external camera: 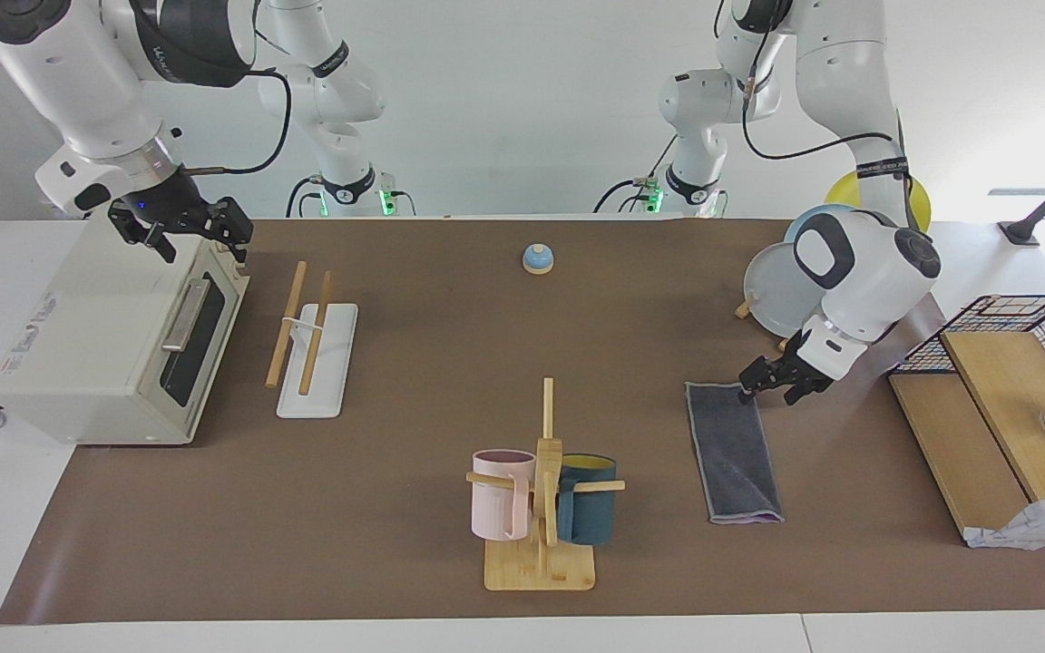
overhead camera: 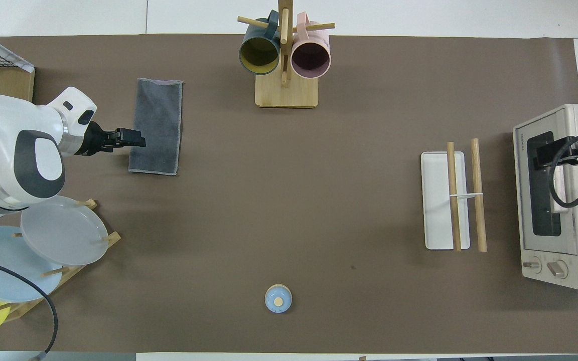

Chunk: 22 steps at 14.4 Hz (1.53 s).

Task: Fold towel and hang on rack
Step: 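Grasp the folded towel's edge with the left gripper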

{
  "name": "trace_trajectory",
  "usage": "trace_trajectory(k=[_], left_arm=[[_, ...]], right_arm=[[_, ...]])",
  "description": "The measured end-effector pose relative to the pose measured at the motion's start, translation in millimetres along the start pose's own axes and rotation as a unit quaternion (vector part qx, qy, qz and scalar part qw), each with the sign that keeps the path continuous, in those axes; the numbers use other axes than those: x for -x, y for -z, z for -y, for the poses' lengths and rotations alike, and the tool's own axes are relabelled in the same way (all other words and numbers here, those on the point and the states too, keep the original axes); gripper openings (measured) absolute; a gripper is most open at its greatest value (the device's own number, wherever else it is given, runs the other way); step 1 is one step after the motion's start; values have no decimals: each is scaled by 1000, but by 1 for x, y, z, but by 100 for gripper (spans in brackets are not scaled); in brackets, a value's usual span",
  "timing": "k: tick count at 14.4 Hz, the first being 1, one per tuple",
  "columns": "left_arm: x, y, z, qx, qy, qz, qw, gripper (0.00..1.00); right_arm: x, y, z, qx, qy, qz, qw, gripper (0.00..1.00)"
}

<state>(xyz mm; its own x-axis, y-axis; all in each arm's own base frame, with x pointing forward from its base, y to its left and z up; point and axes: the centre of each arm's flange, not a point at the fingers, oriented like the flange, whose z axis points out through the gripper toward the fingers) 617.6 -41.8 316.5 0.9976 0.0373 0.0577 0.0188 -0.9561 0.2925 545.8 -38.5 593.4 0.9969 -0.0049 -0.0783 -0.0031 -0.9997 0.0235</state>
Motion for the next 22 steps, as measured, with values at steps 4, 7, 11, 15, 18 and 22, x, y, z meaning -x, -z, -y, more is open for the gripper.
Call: trace_trajectory(k=[4, 7, 11, 15, 18, 22], left_arm=[[-9, -19, 9, 25, 12, 12, 1000, 100], [-9, -20, 6, 28, 10, 16, 999, 92], [-9, -21, 6, 28, 3, 16, 999, 79], [-9, -22, 6, 28, -2, 16, 999, 76], [-9, -23, 3, 29, -6, 15, 999, 74], [-10, -25, 3, 28, -6, 13, 1000, 56]], right_arm=[[0, 0, 0, 0, 0, 0, 1000, 100], [0, 0, 0, 0, 0, 0, 1000, 100], [0, 0, 0, 0, 0, 0, 1000, 100], [0, 0, 0, 0, 0, 0, 1000, 100], [0, 0, 0, 0, 0, 0, 1000, 100], [0, 0, 0, 0, 0, 0, 1000, 100]])
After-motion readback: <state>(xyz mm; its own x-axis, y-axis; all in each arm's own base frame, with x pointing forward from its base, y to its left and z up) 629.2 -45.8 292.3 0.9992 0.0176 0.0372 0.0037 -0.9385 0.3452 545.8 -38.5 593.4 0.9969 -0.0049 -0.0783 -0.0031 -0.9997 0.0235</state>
